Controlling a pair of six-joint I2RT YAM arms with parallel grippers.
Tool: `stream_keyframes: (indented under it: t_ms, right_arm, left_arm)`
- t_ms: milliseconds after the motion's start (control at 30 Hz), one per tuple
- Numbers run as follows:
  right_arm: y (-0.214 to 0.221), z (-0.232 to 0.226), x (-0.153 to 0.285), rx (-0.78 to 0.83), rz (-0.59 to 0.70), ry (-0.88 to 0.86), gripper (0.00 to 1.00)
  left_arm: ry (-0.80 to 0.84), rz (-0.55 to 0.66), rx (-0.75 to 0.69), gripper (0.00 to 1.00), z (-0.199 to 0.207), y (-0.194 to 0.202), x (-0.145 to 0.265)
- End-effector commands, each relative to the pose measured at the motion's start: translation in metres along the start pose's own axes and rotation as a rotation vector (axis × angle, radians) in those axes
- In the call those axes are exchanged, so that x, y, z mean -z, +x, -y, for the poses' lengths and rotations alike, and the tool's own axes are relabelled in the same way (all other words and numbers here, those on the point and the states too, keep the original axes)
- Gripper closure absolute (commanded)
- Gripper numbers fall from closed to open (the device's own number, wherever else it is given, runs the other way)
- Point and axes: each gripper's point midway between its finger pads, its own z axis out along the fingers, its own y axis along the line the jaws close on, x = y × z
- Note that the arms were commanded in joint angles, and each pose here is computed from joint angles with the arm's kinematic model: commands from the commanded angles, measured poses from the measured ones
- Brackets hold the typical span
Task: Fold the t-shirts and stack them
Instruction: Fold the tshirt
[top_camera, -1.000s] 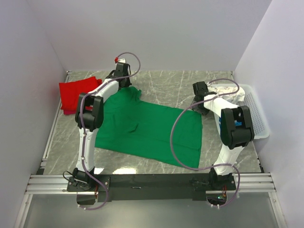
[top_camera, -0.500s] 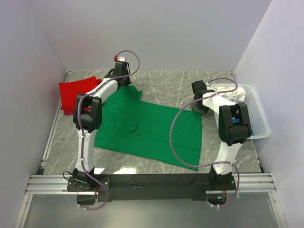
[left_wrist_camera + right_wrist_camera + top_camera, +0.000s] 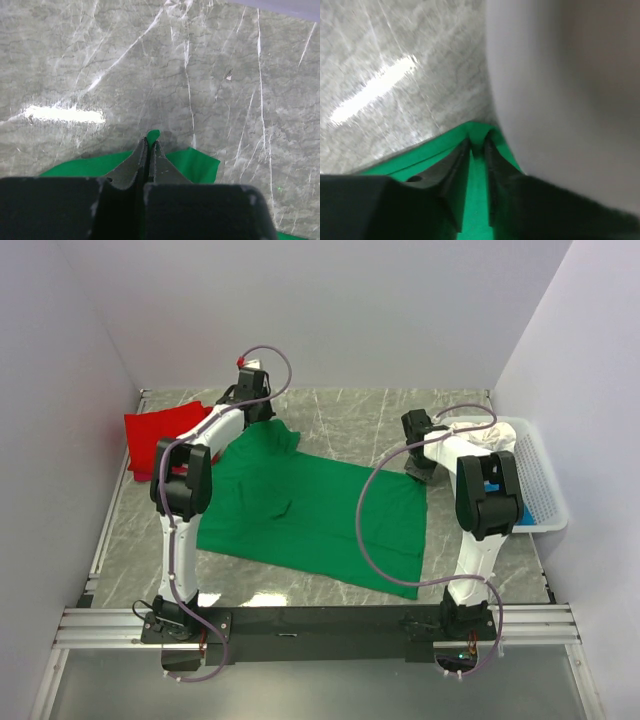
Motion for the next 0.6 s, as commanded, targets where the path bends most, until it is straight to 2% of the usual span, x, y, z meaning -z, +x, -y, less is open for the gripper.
stream_keyframes:
  t_ms: [0,133,233,567]
  right_arm:
    - [0.004,0.022,-0.009,0.001,-0.02,0.093,0.78]
    - [0.002,0.022,-0.004,-0.014,-0.005,0.066,0.88]
    - [-0.002,0.015,0.001,-0.008,0.001,0.03,1.0]
    - [-0.013,-0.013,0.053,0.029,0.089,-0.165,1.0]
  left_arm:
    - [0.059,0.096,0.033,1.0,0.014,-0.042,0.027]
    - [0.059,0.095,0.033,1.0,0.013,-0.044,0.028]
    - [0.057,0.098,0.034,1.0,0.012,-0.045,0.029]
    - [0.088,0.134,0.082,1.0,0.002,-0.054,0.045]
